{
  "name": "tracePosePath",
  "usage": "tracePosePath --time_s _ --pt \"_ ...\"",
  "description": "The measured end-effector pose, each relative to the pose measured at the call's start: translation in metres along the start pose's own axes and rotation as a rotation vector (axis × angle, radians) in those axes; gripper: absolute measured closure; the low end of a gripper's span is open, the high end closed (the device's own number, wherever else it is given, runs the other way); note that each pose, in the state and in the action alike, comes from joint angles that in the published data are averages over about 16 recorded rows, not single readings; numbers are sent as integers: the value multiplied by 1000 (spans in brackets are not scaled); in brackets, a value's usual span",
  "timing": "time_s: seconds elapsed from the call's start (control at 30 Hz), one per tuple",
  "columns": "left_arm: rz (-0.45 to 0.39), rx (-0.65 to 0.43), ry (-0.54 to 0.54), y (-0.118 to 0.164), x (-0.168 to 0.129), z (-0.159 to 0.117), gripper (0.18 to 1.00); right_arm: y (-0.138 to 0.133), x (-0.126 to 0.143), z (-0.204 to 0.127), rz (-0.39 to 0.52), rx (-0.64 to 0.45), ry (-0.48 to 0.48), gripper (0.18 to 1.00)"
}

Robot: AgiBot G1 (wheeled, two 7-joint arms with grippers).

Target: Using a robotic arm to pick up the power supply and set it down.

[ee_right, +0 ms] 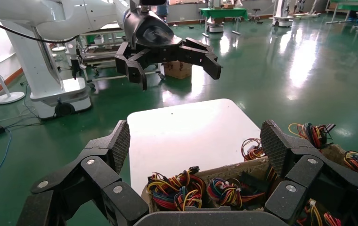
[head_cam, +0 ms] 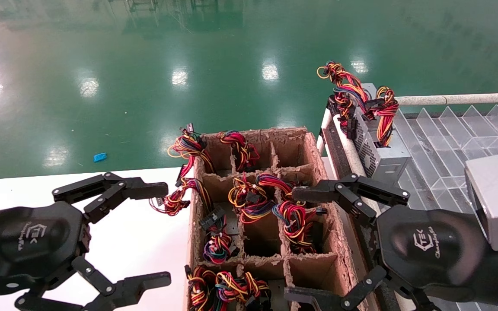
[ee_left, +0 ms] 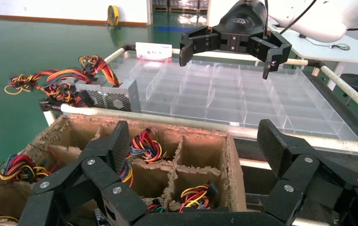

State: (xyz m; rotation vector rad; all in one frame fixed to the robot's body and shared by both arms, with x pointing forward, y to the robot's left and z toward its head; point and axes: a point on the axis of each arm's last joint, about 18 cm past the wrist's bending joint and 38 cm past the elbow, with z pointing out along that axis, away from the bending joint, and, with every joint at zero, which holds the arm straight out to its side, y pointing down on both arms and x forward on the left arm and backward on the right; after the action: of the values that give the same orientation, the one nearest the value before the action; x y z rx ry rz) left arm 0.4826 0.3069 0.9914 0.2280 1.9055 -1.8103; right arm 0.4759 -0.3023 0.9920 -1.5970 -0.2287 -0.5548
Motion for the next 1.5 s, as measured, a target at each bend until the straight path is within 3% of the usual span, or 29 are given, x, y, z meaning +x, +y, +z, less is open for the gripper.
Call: tracePosePath --time_s 0.4,0.6,1.03,1.33,1.5 --pt "0 0 0 0 0 0 270 7 13 1 -2 -35 59 179" --pt "0 0 0 0 0 0 363 18 32 4 20 -66 139 179" --pt "0 0 0 0 0 0 659 61 77 13 98 -165 294 179" --pt "0 0 0 0 0 0 850 89 88 22 146 -230 314 180" --pt "0 0 0 0 0 0 914 101 87 26 171 -252 304 190"
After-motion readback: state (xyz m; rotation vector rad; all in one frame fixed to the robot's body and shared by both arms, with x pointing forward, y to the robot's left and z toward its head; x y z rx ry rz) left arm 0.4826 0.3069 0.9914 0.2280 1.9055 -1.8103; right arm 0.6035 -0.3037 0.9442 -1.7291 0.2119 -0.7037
